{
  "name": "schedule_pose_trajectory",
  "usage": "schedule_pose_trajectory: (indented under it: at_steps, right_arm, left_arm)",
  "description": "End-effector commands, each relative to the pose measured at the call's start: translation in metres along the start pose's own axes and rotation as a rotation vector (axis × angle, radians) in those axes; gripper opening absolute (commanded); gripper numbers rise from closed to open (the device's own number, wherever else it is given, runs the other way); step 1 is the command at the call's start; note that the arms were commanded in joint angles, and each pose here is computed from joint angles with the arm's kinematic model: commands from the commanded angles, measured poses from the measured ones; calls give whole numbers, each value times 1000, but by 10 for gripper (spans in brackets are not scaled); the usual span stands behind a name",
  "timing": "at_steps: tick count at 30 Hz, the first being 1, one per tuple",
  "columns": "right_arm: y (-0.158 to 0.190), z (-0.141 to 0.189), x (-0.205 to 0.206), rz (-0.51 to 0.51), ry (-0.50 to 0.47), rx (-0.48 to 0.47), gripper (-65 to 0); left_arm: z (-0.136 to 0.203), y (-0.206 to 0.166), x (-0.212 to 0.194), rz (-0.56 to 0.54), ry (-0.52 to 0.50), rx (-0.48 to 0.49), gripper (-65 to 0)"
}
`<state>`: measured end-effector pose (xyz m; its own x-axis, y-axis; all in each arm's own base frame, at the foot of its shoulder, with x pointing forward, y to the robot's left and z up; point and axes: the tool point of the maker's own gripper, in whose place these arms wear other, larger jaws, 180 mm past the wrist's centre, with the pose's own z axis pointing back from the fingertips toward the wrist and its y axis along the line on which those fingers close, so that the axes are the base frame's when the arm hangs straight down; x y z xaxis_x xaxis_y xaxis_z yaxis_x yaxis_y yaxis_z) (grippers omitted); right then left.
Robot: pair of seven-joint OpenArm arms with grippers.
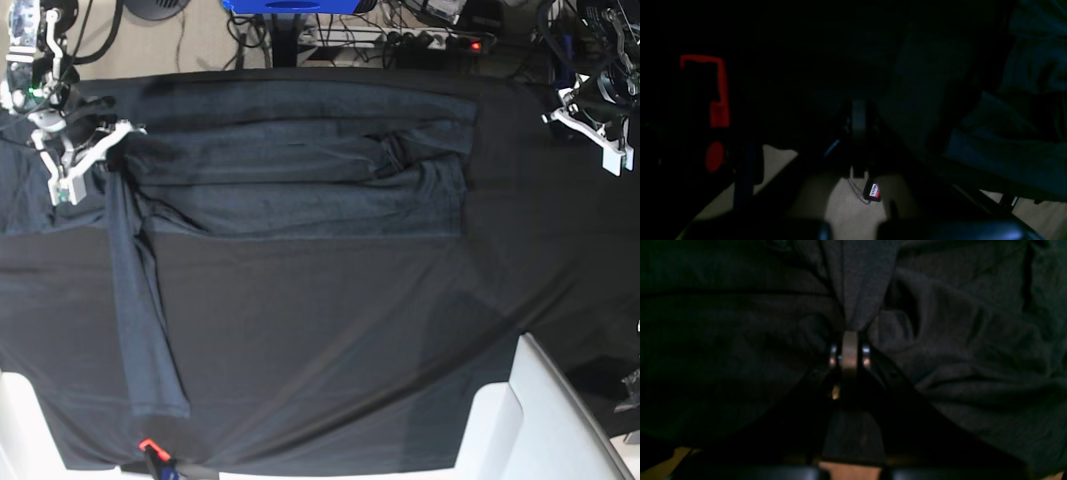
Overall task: Fold the T-shirt properly
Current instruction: 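Drag the held side edge with the right gripper toward the collar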
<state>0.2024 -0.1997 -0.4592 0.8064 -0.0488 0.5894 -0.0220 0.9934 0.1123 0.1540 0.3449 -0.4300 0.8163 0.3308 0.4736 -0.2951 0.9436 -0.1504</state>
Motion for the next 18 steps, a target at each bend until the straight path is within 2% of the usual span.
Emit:
schedule_pose_trajectory:
  at_steps: [1,9,18]
  right_arm:
    - [3,4,13,9,-44,11,-650]
    - [16,18,13,18,-67,26,-650]
    - [18,17,-2,0,-33,28,-644]
  left_arm:
    - [5,3,12,-19,-35,2,-650]
    - [5,3,12,-19,-35,2,-650]
    - [5,3,12,-19,-35,2,-650]
